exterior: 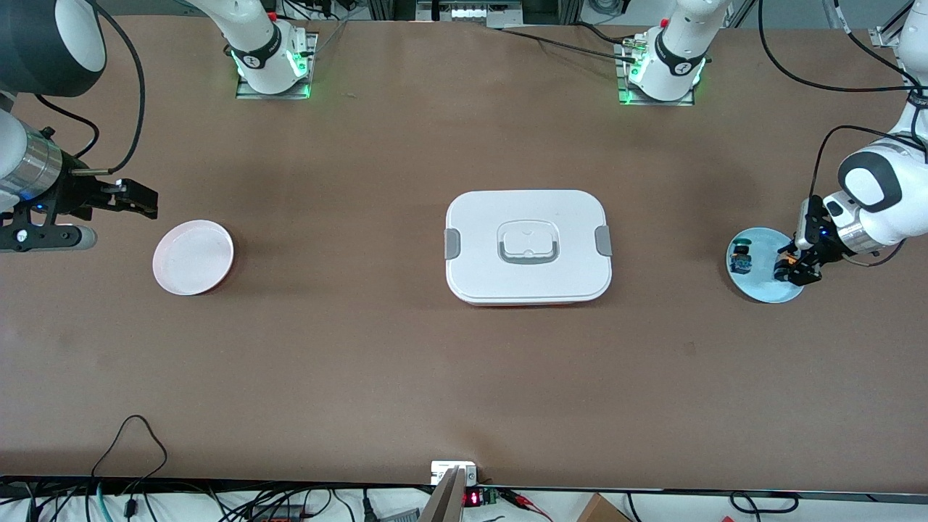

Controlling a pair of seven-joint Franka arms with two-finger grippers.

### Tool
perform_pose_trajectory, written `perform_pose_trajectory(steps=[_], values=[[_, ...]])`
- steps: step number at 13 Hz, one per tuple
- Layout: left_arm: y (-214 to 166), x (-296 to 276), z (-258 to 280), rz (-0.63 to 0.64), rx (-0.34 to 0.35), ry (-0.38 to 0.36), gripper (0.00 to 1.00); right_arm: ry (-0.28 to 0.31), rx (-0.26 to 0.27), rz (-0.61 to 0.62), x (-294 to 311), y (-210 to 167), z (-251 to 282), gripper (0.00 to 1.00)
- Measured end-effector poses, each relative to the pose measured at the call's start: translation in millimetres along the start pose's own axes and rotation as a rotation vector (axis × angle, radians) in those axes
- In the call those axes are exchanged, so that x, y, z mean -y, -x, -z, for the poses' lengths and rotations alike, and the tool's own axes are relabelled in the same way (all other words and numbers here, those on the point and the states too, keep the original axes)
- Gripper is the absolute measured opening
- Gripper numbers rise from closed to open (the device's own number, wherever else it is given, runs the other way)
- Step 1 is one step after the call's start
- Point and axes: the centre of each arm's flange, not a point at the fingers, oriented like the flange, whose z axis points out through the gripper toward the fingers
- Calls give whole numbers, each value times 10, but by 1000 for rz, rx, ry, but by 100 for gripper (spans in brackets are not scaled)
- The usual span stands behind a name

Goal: Transfer orange switch to right arm and place
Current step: 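Close the left gripper on the orange switch and lift it, then carry the orange switch over the white box with the left gripper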

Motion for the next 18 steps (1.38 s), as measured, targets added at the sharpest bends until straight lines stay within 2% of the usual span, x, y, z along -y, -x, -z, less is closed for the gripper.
perform_pose_trajectory(steps=[6,10,12,14,16,18], values=[[75,171,172,-38,25,-29,73,-1,1,0,2,0,-2,100],[96,653,692,-5,-65,3,73,-18,13,3,28,13,-14,100],[-114,1006,942,49,-166,20,73,-94,70,11,130,80,-52,100],[-513,1353,1011,109,-309,30,73,-171,99,22,233,127,-45,100],[-937,1587,1002,146,-481,48,73,-307,95,28,340,156,36,100],[-1424,1786,981,172,-706,63,73,-473,88,30,417,183,145,100]])
